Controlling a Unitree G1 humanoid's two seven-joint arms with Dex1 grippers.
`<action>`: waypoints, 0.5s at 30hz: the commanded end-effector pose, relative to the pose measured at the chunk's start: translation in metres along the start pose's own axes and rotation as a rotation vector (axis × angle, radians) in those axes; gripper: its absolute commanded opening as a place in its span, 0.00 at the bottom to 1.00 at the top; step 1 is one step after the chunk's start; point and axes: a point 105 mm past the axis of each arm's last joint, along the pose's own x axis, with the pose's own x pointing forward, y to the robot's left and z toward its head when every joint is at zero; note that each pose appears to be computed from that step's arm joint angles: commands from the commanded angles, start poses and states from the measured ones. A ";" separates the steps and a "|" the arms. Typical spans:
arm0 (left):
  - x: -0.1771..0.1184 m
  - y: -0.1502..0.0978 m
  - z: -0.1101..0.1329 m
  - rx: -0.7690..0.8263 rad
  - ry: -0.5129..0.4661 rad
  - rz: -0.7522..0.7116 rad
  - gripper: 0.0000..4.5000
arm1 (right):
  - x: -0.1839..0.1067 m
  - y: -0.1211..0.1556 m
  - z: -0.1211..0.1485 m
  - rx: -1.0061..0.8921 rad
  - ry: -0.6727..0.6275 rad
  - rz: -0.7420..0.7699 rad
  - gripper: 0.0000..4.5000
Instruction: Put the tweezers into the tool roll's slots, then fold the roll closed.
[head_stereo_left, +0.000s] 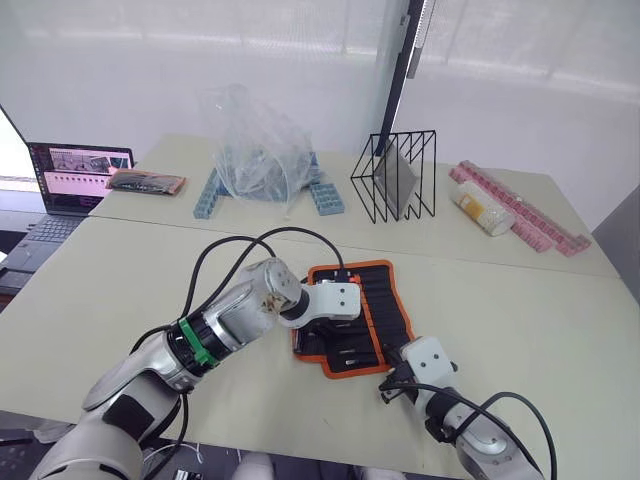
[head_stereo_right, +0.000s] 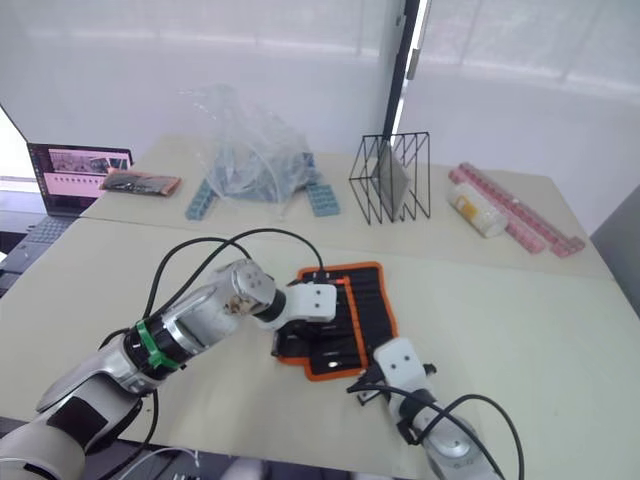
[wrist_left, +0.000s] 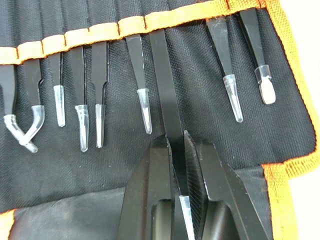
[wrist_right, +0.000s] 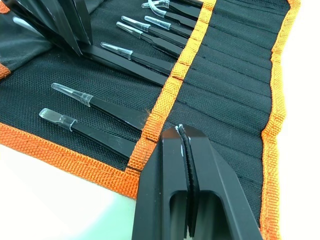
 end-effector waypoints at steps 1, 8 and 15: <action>0.003 0.002 0.016 0.055 -0.022 0.003 0.00 | -0.011 0.022 -0.078 0.077 0.326 0.067 0.00; 0.014 0.004 0.032 0.100 -0.049 -0.004 0.00 | -0.010 0.022 -0.077 0.078 0.327 0.072 0.00; 0.024 0.009 0.046 0.113 -0.099 0.011 0.00 | -0.010 0.022 -0.077 0.075 0.327 0.075 0.00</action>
